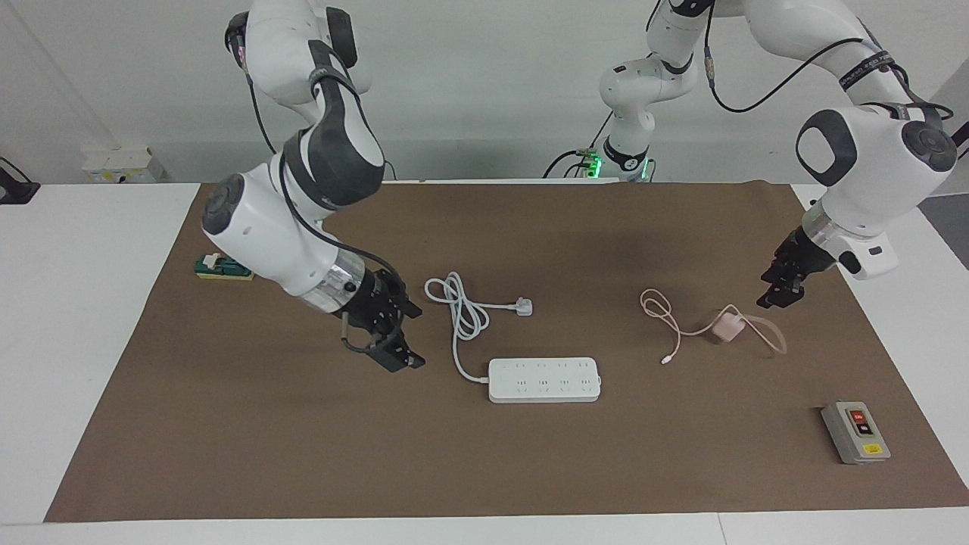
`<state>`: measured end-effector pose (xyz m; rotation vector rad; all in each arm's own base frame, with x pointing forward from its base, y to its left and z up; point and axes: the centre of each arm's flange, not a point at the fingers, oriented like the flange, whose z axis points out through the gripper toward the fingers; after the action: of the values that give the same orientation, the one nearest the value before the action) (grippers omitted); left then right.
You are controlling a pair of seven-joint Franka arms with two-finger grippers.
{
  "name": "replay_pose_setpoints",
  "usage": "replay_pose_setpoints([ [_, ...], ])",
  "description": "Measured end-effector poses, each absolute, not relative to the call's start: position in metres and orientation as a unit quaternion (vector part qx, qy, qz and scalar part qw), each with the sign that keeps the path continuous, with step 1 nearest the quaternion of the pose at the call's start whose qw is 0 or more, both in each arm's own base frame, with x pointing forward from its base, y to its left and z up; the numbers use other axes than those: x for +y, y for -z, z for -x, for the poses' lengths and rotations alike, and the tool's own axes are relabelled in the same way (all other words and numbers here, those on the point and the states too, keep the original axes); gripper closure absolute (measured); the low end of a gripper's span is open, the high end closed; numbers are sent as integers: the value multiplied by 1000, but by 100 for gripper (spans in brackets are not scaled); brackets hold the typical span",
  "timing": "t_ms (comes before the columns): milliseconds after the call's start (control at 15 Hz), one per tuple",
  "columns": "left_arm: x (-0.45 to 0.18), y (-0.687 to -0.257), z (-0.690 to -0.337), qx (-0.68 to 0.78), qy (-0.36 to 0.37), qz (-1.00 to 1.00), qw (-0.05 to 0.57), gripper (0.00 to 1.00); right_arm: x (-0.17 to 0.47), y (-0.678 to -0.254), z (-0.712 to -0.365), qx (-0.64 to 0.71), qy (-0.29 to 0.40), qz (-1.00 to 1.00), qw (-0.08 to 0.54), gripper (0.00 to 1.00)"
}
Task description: Unplug charger and place it aside
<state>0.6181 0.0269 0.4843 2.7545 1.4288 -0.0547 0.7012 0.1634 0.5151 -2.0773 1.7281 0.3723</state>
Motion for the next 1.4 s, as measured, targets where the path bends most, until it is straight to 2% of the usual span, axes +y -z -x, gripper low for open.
replay_pose_setpoints([
  [133,20,-495,-615,428,15,-904,19,2,135,-543,-687,585,-123,778,193,0],
  [200,19,-502,-612,405,15,-914,19,0,118,-553,-681,568,-119,792,188,0],
  [533,15,-547,-595,237,31,-971,14,0,46,-579,-659,456,-92,871,156,0],
  [867,-1,-591,-561,121,43,-992,8,0,-10,-611,-632,218,-32,972,82,0],
  [1067,-20,-610,-544,92,48,-995,4,0,-35,-635,-606,108,-10,993,41,0],
  [1400,-29,-624,-537,25,41,-999,6,0,-51,-657,-553,30,-8,1000,4,0],
])
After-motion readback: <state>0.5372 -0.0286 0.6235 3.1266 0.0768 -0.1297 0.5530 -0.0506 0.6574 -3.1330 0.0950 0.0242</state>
